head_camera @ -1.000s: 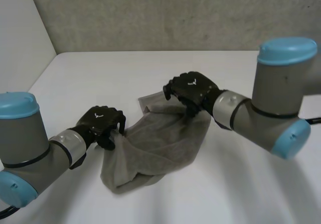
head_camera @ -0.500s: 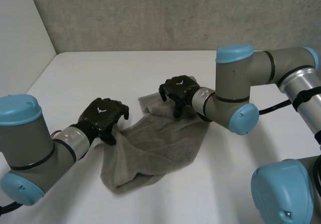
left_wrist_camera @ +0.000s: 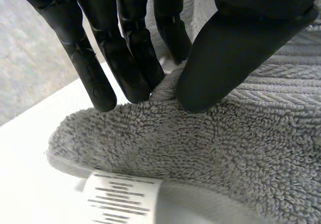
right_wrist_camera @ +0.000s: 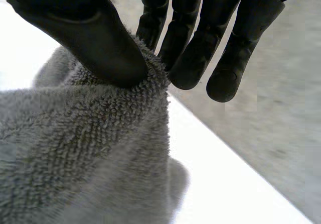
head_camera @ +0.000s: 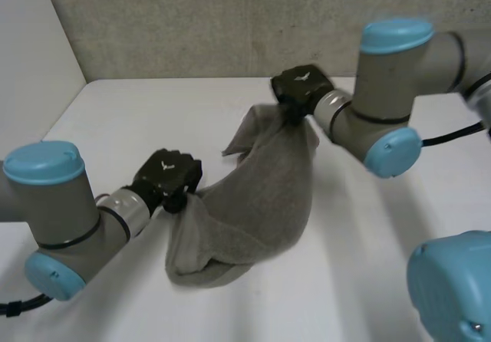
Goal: Fold the towel.
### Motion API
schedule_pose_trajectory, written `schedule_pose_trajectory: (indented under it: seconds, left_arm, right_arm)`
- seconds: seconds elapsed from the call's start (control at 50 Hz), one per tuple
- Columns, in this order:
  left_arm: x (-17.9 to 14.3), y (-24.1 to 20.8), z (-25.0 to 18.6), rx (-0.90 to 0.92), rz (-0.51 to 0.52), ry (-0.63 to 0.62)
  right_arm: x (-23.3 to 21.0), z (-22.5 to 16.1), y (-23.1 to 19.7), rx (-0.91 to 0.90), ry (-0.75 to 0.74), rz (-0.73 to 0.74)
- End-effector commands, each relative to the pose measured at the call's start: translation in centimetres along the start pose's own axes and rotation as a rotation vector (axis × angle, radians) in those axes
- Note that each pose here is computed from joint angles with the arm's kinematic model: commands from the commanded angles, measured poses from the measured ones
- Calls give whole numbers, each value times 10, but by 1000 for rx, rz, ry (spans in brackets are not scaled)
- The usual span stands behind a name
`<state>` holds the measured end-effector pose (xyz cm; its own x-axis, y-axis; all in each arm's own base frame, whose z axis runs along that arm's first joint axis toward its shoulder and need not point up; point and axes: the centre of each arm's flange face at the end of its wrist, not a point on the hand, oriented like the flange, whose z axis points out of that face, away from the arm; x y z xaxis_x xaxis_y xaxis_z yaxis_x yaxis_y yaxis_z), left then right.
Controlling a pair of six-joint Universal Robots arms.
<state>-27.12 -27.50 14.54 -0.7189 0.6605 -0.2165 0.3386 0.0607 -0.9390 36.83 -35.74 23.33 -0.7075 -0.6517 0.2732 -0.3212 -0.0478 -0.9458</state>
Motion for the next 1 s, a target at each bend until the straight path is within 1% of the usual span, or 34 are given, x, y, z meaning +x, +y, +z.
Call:
schedule_pose_trajectory:
  seconds: [0.02,0.04,0.06,0.08,0.1,0.14,0.16,0.2,0.22,0.28,0.3,0.34,0.36,0.4,0.46,0.5,0.52,0.56,0.62,0.64,0.7,0.76,0.78,0.82,0.84,0.88,0.9,0.94,1.0]
  left_arm:
    - [-24,-53,2,146,43,-115]
    - [-30,-64,0,176,49,-145]
    - [-30,-64,0,176,49,-146]
    - [-33,-74,-2,203,57,-164]
    - [-33,-74,-2,203,57,-164]
    - [-33,-90,-8,244,72,-171]
    - [-33,-90,-8,244,72,-171]
    - [-28,-95,-13,259,82,-157]
    - [-28,-95,-13,259,82,-157]
    - [-16,-96,-22,258,90,-121]
    - [-16,-96,-22,258,90,-121]
    - [-4,-90,-32,240,92,-70]
    - [-4,-90,-32,240,92,-69]
    - [8,-82,-45,216,102,-9]
    - [14,-77,-52,199,115,20]
    - [25,-64,-66,150,153,72]
    - [25,-64,-66,150,153,72]
    - [35,-48,-79,91,194,123]
    - [40,-40,-85,55,214,150]
    - [47,-32,-90,21,238,177]
    - [56,-19,-101,-39,281,221]
    - [65,-16,-109,-64,336,255]
    - [66,-17,-109,-61,339,255]
    - [66,-19,-110,-51,344,253]
    - [66,-19,-110,-50,344,253]
    - [63,-27,-111,-26,348,236]
    - [63,-27,-111,-25,348,236]
    - [60,-36,-111,5,338,217]
    - [58,-41,-110,22,321,206]
  right_arm:
    - [56,-25,-34,26,143,99]
    - [66,-34,-36,2,147,117]
    - [67,-35,-36,1,147,118]
    - [72,-45,-38,-29,138,126]
    - [72,-45,-38,-30,138,126]
    - [77,-66,-38,-93,107,114]
    - [77,-66,-38,-93,107,114]
    - [77,-87,-25,-181,69,77]
    - [77,-87,-25,-181,69,77]
    - [67,-125,0,-321,22,1]
    - [67,-125,0,-322,22,0]
    - [56,-144,21,-404,-22,-39]
    - [56,-144,21,-405,-23,-39]
    - [46,-159,44,-473,-58,-59]
    - [42,-167,54,-504,-70,-60]
    - [33,-182,69,-558,-97,-61]
    - [33,-182,69,-558,-98,-61]
    - [23,-194,86,-617,-142,-74]
    - [18,-199,92,-642,-169,-93]
    - [15,-202,97,-656,-185,-121]
    - [18,-200,97,-634,-178,-167]
    - [28,-190,86,-531,-104,-228]
    - [28,-190,86,-530,-104,-228]
    - [33,-187,73,-449,-58,-272]
    - [33,-187,72,-449,-57,-273]
    - [34,-183,61,-362,-31,-321]
    - [34,-183,61,-361,-31,-321]
    - [33,-181,51,-278,-37,-350]
    - [28,-181,44,-226,-59,-363]
